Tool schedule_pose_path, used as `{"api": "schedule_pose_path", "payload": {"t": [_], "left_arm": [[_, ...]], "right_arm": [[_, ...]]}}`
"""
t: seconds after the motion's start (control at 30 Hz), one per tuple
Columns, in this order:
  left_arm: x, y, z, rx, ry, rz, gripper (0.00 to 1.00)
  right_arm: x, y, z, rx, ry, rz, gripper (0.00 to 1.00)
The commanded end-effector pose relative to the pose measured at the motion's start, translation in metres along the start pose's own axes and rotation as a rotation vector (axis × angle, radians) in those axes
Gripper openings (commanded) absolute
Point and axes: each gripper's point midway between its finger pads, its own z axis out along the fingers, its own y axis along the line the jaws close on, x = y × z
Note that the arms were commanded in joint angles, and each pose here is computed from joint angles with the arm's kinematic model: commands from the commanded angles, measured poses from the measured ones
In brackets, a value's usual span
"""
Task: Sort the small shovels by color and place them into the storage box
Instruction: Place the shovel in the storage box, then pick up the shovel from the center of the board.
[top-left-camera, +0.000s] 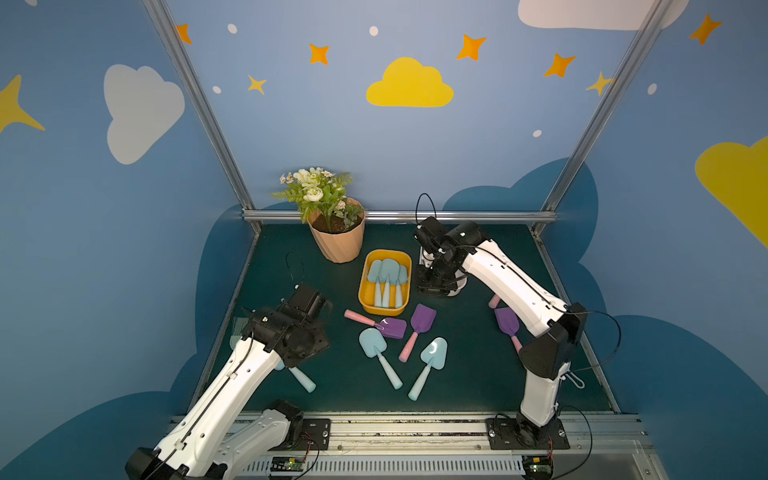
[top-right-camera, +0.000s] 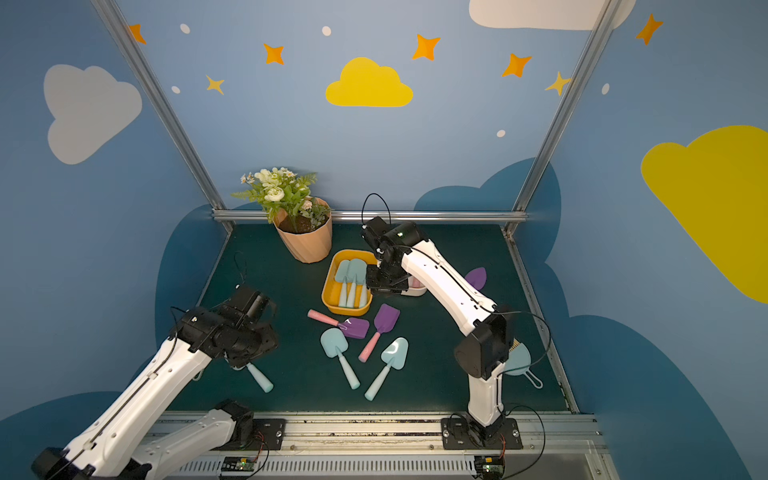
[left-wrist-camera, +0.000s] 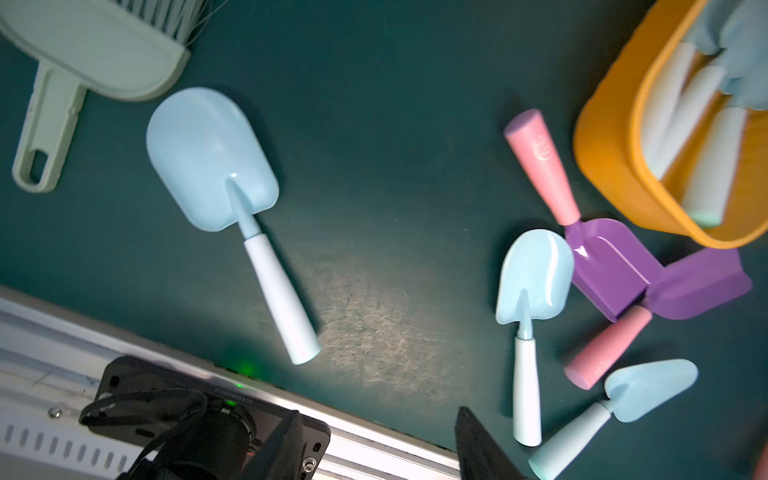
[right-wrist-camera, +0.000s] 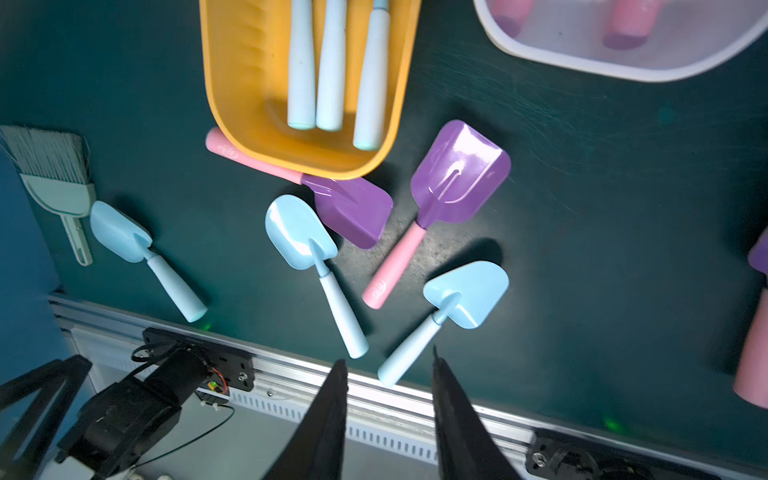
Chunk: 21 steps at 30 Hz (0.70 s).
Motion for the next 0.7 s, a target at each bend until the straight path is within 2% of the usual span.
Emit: {"api": "schedule_pose_path", "payload": {"t": [0.0, 0.2, 0.4, 0.67], "left_arm": [[0.016, 0.031, 0.010, -0.103, 0.029, -0.122, 0.50], [0.045, 0.056, 0.043, -0.145, 0.078, -0.255, 0.49], [0.064, 0.077, 0.056, -0.156, 0.087, -0.373, 0.47], [0.071, 0.078, 0.069, -0.168, 0.111, -0.436, 0.46]], "right_arm": [[0.008, -0.014, -0.010, 0.013, -0.034, -0.017, 0.35], [0.028, -0.023, -0.006, -0.015, -0.004, -0.016, 0.36], [0.041, -0.030, -0.004, -0.030, -0.003, -0.015, 0.36], [0.047, -0.034, -0.007, -0.034, -0.009, -0.013, 0.36]]}}
